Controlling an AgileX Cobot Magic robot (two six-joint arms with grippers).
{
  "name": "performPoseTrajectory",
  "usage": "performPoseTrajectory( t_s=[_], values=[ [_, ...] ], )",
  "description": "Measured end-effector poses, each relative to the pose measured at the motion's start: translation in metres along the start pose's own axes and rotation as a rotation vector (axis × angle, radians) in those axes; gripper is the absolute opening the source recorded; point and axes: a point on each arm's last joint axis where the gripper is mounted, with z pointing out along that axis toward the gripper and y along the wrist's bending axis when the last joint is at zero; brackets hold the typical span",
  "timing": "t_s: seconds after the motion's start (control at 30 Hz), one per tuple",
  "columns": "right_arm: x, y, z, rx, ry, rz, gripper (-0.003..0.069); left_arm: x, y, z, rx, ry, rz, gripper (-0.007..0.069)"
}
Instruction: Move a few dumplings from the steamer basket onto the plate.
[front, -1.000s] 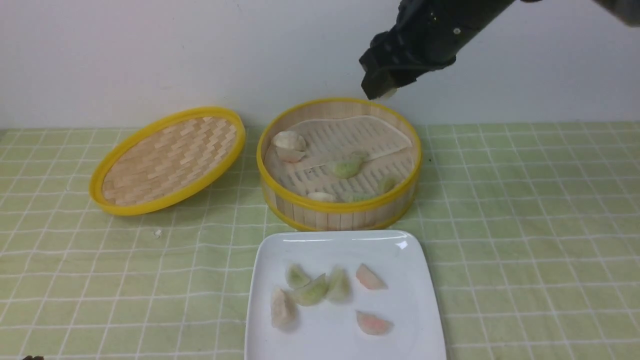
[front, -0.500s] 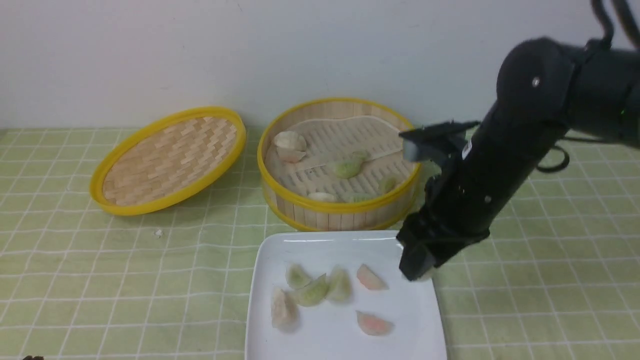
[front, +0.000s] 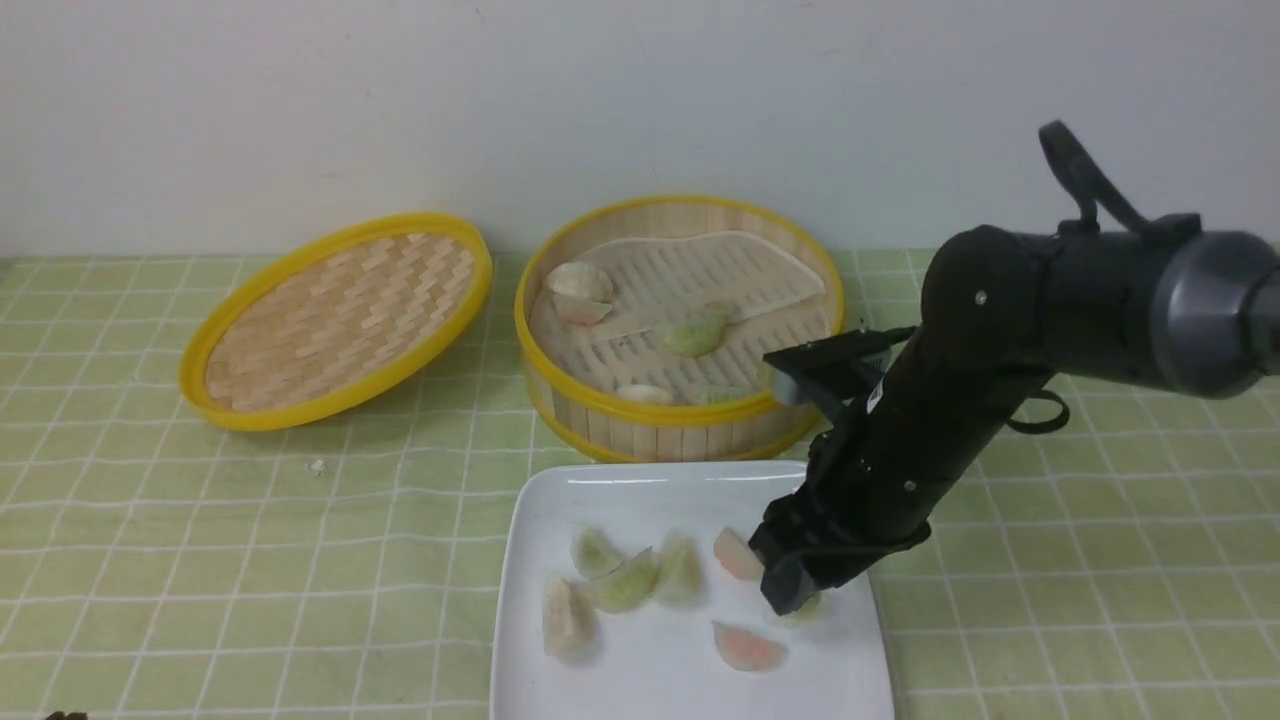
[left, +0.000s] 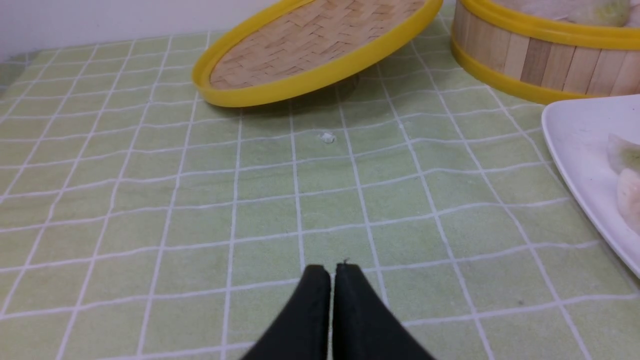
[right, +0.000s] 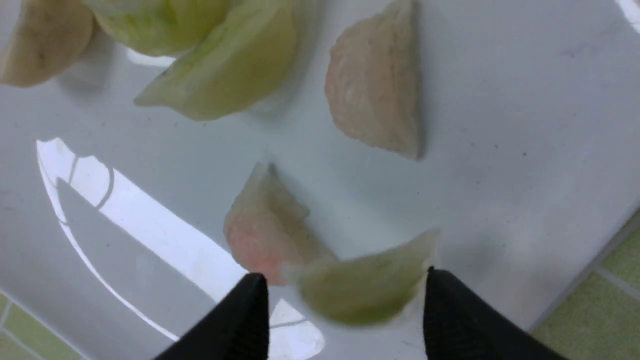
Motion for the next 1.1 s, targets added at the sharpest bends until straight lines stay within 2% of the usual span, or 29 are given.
performPoseTrajectory(
  t_s=[0.17, 0.27, 0.37, 0.5, 0.57, 0.63, 0.73, 0.8, 0.87, 1.0, 1.1],
  values=[
    [-0.006, 0.002, -0.005, -0.001, -0.017, -0.009, 0.0512, 0.000, 0.000, 0.000, 0.000, 0.000, 0.000, -0.0006],
    [-0.014, 0.006, -0.017, -0.011, -0.016, -0.017, 0.0509, 0.000, 0.000, 0.000, 0.000, 0.000, 0.000, -0.0006],
    [-0.019, 0.013, -0.039, -0.023, -0.030, -0.035, 0.0403, 0.000, 0.000, 0.000, 0.000, 0.000, 0.000, -0.0006],
    [-0.013, 0.031, -0.094, -0.026, -0.135, -0.085, 0.0139, 0.000, 0.000, 0.000, 0.000, 0.000, 0.000, -0.0006],
    [0.000, 0.043, -0.135, -0.021, -0.240, -0.118, 0.0041, 0.000, 0.000, 0.000, 0.000, 0.000, 0.000, -0.0006],
    [0.019, 0.056, -0.180, 0.000, -0.373, -0.159, 0.0003, 0.000, 0.000, 0.000, 0.000, 0.000, 0.000, -0.0006],
    [0.060, 0.071, -0.244, 0.056, -0.599, -0.193, -0.0010, 0.000, 0.000, 0.000, 0.000, 0.000, 0.000, -0.0006],
    [0.094, 0.080, -0.281, 0.087, -0.758, -0.184, -0.0012, 0.000, 0.000, 0.000, 0.000, 0.000, 0.000, -0.0006],
    [0.148, 0.087, -0.318, 0.116, -0.976, -0.151, -0.0013, 0.000, 0.000, 0.000, 0.000, 0.000, 0.000, -0.0006],
    [0.233, 0.087, -0.340, 0.156, -1.303, -0.130, -0.0013, 0.000, 0.000, 0.000, 0.000, 0.000, 0.000, -0.0006],
    [0.285, 0.081, -0.330, 0.194, -1.484, -0.138, -0.0013, 0.000, 0.000, 0.000, 0.000, 0.000, 0.000, -0.0006]
  ],
)
